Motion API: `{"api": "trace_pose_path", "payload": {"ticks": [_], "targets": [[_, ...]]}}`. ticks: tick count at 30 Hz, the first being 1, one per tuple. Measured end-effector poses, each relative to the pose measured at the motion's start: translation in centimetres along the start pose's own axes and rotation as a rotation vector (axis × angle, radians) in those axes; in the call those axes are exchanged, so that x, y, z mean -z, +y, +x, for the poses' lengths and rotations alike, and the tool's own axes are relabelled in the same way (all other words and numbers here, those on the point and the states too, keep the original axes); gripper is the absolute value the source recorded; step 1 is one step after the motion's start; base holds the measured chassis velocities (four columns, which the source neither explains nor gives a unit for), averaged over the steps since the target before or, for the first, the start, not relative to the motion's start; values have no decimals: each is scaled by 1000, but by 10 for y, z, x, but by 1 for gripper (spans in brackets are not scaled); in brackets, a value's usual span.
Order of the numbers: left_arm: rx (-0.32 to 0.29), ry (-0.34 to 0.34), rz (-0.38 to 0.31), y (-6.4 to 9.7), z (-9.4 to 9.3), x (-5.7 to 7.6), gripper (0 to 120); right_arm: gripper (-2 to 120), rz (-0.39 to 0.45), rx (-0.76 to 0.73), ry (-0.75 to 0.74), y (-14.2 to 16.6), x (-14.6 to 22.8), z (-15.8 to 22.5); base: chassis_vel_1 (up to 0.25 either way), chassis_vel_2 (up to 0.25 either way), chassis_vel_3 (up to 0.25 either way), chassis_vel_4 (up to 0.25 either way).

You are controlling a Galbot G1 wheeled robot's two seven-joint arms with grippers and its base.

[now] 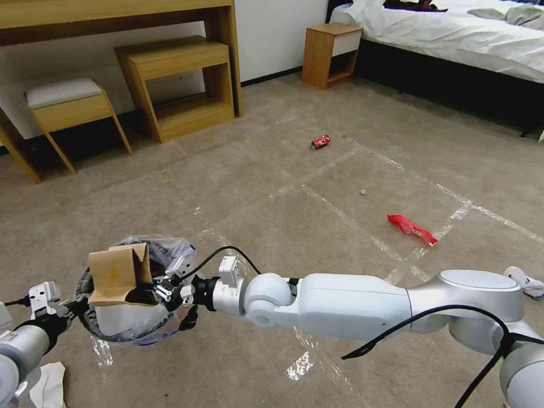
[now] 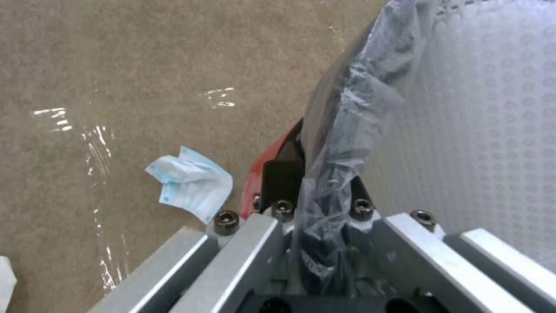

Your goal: Pick up the trash bin and place the garbage on the floor into it.

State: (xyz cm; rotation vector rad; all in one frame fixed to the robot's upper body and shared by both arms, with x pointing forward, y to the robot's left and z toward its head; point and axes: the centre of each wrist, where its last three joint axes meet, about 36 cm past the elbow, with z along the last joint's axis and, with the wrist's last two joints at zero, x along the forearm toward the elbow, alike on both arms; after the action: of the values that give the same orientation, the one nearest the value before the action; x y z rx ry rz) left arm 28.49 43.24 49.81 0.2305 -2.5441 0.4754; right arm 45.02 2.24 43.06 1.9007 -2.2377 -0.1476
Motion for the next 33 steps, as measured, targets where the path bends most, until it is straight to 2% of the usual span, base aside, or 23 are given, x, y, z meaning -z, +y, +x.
{"api": "trace_pose_path", "payload": {"ticks": [18, 33], "targets": [[-7, 0, 4, -1, -1, -1, 1, 0, 20, -26, 49, -12, -13, -1, 0, 0, 0, 0], [-11, -2, 4, -2, -1, -5, 1, 0, 77, -94, 177, -9, -18, -12, 0, 0, 0, 0]]}}
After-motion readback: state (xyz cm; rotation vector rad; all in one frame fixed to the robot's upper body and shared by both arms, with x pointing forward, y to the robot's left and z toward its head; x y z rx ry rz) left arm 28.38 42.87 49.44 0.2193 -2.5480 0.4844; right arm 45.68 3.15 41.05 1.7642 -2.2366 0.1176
